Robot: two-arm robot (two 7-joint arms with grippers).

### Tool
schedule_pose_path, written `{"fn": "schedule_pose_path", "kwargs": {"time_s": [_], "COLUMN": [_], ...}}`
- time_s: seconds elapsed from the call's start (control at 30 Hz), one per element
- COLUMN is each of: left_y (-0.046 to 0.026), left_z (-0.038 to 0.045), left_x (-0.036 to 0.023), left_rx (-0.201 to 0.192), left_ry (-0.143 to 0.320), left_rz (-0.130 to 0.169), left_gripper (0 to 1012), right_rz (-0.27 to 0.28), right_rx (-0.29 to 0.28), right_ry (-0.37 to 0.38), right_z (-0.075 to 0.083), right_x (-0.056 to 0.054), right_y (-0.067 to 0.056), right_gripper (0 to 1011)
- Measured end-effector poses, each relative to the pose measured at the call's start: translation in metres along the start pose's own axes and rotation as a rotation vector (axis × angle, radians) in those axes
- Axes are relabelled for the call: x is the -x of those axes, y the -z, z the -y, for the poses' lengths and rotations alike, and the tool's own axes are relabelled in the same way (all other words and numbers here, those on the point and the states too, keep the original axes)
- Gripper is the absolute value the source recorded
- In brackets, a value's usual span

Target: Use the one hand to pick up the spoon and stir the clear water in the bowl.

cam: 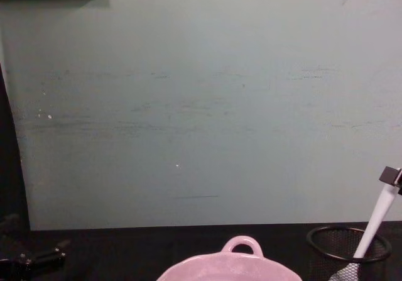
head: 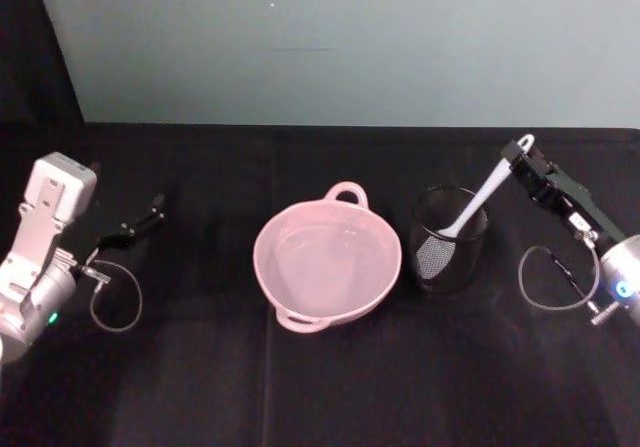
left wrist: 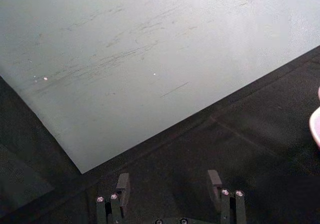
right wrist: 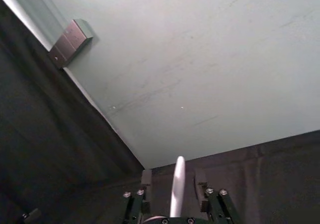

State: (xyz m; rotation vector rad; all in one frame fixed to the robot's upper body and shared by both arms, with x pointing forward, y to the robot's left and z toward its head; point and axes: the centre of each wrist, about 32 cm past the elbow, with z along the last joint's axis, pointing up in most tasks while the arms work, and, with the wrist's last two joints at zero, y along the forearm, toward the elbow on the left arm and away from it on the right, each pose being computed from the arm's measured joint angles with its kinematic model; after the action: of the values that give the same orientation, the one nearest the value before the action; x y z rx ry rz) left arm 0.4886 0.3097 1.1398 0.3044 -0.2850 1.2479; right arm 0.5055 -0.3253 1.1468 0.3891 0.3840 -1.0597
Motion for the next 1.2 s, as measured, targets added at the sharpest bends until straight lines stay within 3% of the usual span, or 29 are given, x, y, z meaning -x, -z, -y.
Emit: {"fn": "schedule_pose_path", "kwargs": {"time_s": [0.27,0.57,0.73,0.9,1.03,1.2], "left_y": [0.0000,0.0000,0.0000,0.0000,0.0000,0.0000], "left_z": [0.0000,0.0000,0.0000,0.0000,0.0000,0.0000], "left_x": [0.0000,0.0000,0.0000,0.0000,0.0000,0.0000], "left_rx": [0.000,0.000,0.000,0.000,0.000,0.000], "left_ry": [0.000,0.000,0.000,0.000,0.000,0.000], "left_rz": [0.000,0.000,0.000,0.000,0.000,0.000], "left_gripper": [1011,1011,1011,1011,1011,1011], "right_rz": [-0.004,0.113,0.218,0.298,0.353,0.440], "right_rx": [0.028,0.148,0.225,0.258,0.267,0.246], "right_ry": [0.025,0.054,0.124,0.172,0.185,0.157], "right_z": [0.005,0.030,0.047,0.051,0.042,0.018], "right_x": [-0.002,0.022,0.022,0.017,0.007,-0.008], "right_y": [-0.002,-0.024,-0.037,-0.040,-0.037,-0.028], "right_gripper": [739,998,1003,1002,1003,1002]}}
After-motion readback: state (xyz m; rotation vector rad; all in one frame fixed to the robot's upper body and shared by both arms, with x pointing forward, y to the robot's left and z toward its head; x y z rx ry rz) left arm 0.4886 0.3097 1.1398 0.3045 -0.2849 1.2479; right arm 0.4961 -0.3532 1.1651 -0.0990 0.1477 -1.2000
